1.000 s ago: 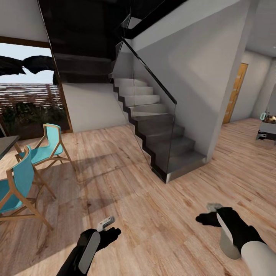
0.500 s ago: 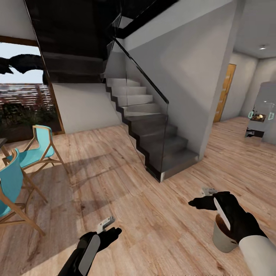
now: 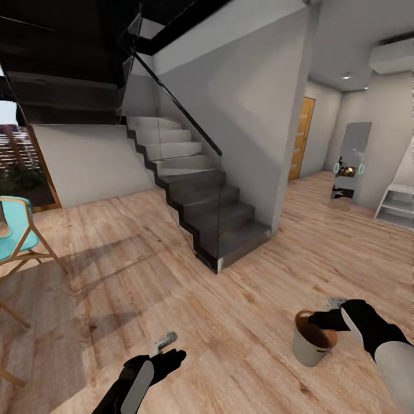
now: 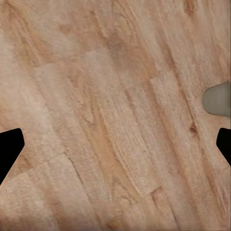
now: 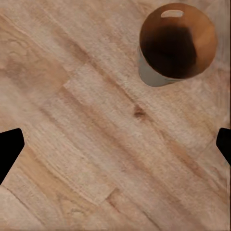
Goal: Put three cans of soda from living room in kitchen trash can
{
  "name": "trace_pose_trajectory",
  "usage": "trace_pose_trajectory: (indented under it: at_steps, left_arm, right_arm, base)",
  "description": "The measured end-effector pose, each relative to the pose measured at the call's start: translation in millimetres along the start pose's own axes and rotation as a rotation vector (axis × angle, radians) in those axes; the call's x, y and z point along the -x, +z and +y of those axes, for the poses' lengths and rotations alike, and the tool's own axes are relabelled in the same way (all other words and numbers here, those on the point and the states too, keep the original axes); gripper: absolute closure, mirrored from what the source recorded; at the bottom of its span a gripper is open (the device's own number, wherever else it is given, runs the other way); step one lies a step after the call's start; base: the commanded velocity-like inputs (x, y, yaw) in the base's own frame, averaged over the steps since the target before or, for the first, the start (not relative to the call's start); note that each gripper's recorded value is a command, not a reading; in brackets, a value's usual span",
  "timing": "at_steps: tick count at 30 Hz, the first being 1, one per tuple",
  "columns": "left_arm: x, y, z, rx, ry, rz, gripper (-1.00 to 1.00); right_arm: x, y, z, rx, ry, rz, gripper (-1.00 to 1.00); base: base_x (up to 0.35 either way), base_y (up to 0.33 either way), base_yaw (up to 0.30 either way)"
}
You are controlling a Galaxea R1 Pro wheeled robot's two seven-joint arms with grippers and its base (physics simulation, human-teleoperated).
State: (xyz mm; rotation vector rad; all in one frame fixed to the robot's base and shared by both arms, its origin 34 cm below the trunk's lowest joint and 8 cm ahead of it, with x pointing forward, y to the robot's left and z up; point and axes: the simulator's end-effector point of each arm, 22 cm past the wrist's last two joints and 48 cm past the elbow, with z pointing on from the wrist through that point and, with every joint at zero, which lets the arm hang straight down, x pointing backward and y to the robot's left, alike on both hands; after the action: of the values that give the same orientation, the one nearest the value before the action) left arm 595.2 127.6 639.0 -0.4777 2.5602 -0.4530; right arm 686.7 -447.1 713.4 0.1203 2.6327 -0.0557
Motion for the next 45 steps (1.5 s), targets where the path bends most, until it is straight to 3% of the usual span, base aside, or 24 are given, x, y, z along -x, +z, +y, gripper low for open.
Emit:
trace_pose_trajectory:
  at_steps: [10,12,16,20,27,36,42,45]
  left_arm:
    - [2,-0.5,0,-0.002,-0.003,-0.028,-1.00]
    - [2,-0.8,1,-0.003,-0.006,-0.037,-1.00]
    - [3,-1.2,1,-0.003,-0.008,-0.047,-1.00]
    - [3,-1.3,0,-0.004,-0.002,-0.048,-1.00]
    - [1,-1.1,-2,-0.002,0.011,-0.045,-1.00]
    - [1,-1.0,-1,0.002,0.011,-0.044,-1.00]
    - [6,-8.1,4,-0.002,0.010,-0.070,-1.00]
    - [10,-19.0,16,-0.001,0.005,-0.096,-1.00]
  right_arm:
    - [-7,2.8,0,-0.007,-0.004,0.016,-1.00]
    - [-8,4.3,8,0.006,-0.009,0.018,-1.00]
    - [-2,3.5,45,0.087,-0.032,-0.009,-1.00]
    - [-6,0.0,58,0.112,-0.048,-0.016,-1.00]
    - [-52,14.3,47,0.069,-0.016,0.099,-1.00]
    - [-58,17.5,40,0.031,-0.015,0.106,-1.00]
    - [-76,26.2,60,0.045,-0.020,0.140,-1.00]
    - [-92,38.8,91,0.086,-0.036,0.136,-1.00]
  base:
    - [0.275,-0.216,-0.026]
    - [0.276,-0.228,-0.002]
    - [0.277,-0.229,-0.002]
    - [0.259,-0.248,-0.137]
    - [0.193,-0.291,-0.279]
    - [0.172,-0.300,-0.243]
    - [0.171,-0.300,-0.024]
    - [0.213,-0.283,-0.003]
